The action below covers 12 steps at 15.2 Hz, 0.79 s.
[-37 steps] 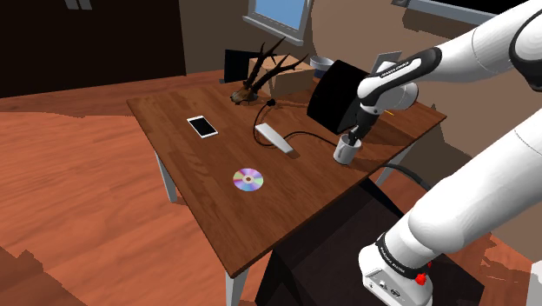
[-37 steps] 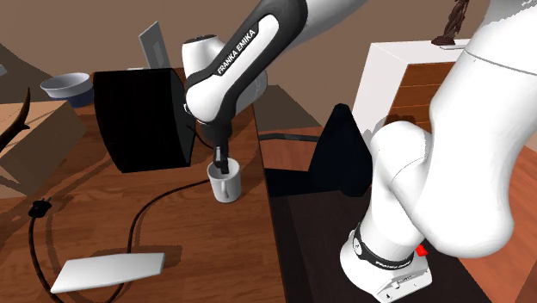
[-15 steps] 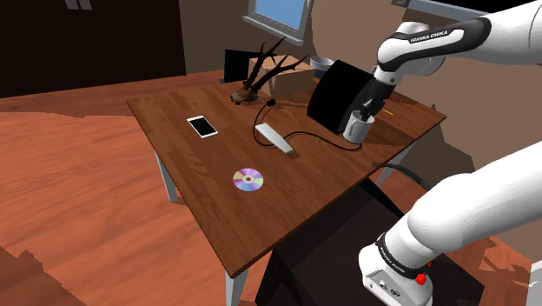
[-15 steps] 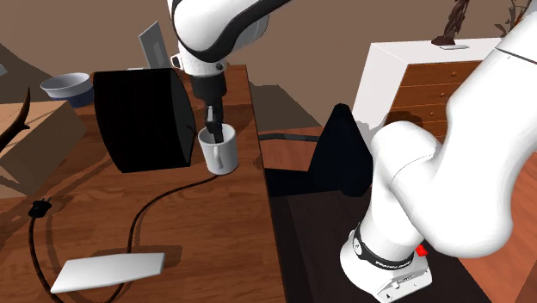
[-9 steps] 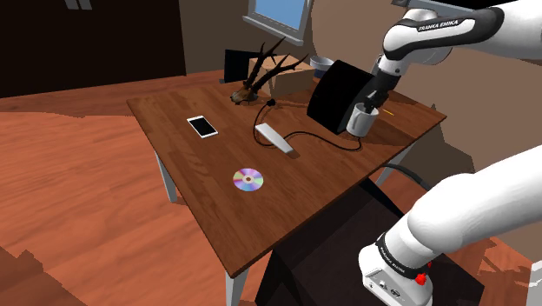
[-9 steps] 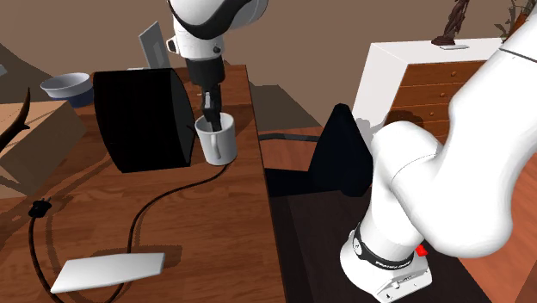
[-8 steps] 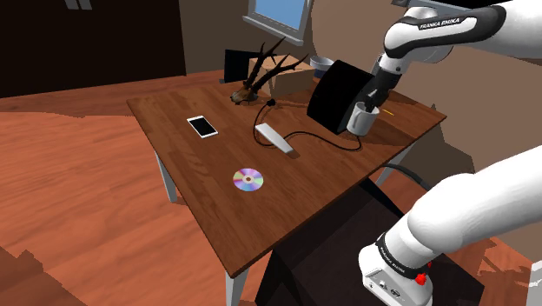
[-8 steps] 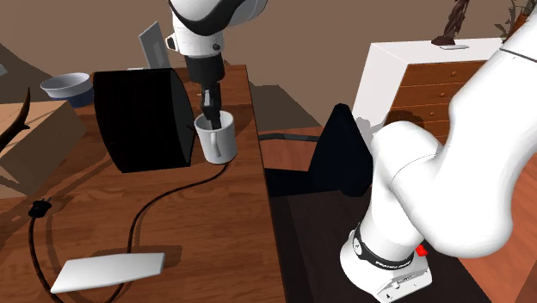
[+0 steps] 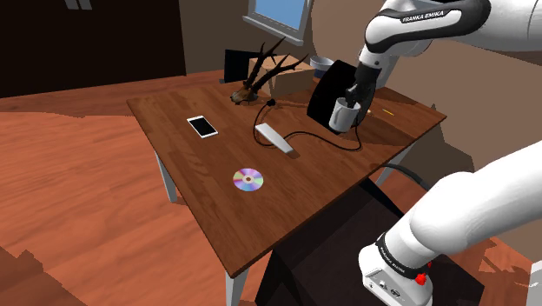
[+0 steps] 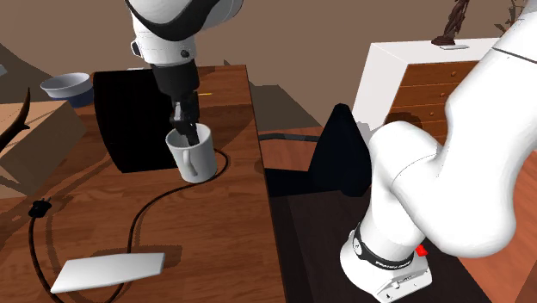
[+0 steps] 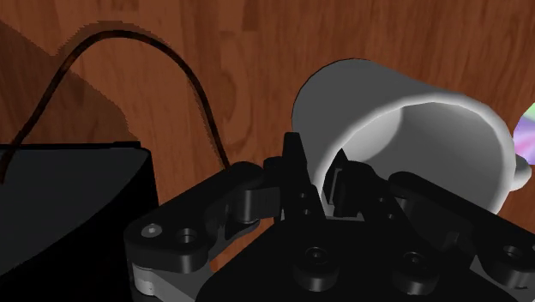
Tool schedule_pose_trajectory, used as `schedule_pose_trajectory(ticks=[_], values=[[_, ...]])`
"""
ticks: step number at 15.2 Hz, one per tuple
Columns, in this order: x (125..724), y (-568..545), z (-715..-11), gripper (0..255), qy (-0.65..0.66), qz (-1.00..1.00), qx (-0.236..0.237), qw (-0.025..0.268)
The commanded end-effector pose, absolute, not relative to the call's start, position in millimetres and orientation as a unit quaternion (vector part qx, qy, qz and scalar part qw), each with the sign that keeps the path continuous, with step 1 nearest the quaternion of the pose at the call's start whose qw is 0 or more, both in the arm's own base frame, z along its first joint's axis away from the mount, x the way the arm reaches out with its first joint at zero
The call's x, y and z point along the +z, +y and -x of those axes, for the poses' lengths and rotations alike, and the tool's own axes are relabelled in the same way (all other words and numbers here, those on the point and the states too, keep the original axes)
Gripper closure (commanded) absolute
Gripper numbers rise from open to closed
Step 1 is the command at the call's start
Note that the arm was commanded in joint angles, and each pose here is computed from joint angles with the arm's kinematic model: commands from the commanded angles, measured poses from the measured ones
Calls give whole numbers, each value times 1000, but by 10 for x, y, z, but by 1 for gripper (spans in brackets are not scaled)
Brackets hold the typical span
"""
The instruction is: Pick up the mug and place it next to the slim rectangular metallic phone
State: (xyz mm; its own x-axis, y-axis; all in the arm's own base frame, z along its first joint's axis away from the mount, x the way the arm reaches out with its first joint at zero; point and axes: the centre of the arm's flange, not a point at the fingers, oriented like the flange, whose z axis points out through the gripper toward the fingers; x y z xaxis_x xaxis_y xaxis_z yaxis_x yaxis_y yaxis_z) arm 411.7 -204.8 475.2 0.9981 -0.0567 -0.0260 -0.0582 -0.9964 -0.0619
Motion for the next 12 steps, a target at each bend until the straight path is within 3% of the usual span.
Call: schedule_pose_trajectory(ticks=[1,12], values=[[4769,-1814,-4265,255,29,999,12,32],[4774,-635,-5113,255,29,999,12,32]])
